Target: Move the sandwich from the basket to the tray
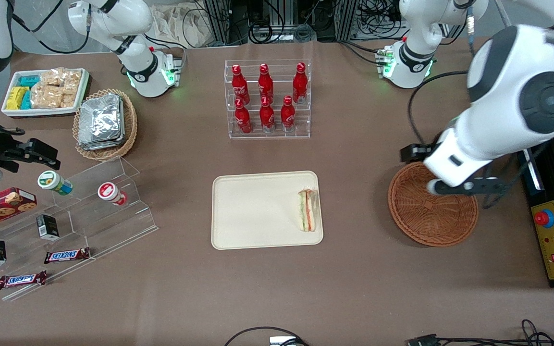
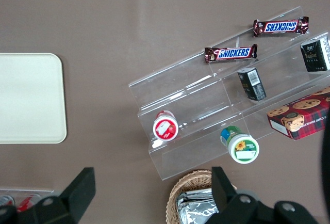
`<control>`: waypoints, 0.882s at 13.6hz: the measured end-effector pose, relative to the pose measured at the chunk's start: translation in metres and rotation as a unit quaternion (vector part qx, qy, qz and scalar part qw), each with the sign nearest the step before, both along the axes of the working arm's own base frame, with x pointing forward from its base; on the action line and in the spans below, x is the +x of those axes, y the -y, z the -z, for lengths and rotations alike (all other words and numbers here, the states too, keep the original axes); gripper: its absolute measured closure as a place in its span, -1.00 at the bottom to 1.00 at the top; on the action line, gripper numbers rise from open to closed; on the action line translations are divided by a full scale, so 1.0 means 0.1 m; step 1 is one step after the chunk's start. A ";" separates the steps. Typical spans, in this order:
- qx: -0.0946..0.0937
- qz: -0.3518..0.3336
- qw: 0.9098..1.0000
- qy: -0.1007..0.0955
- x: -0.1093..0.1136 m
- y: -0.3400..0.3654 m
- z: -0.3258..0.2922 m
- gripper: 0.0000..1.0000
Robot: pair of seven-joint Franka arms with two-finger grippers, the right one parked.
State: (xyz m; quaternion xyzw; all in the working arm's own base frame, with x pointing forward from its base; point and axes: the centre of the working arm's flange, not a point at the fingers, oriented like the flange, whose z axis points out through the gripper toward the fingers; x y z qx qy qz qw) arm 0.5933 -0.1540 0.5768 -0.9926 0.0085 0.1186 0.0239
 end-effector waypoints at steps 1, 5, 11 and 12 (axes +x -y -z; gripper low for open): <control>0.001 0.002 1.000 -0.002 -0.01 -0.13 -0.04 -1.00; 0.006 -0.002 1.000 -0.018 -0.03 -0.56 0.05 -1.00; 0.004 -0.009 1.000 -0.016 -0.15 -0.85 0.22 -1.00; 0.004 -0.006 1.000 -0.007 -0.19 -0.82 0.24 -1.00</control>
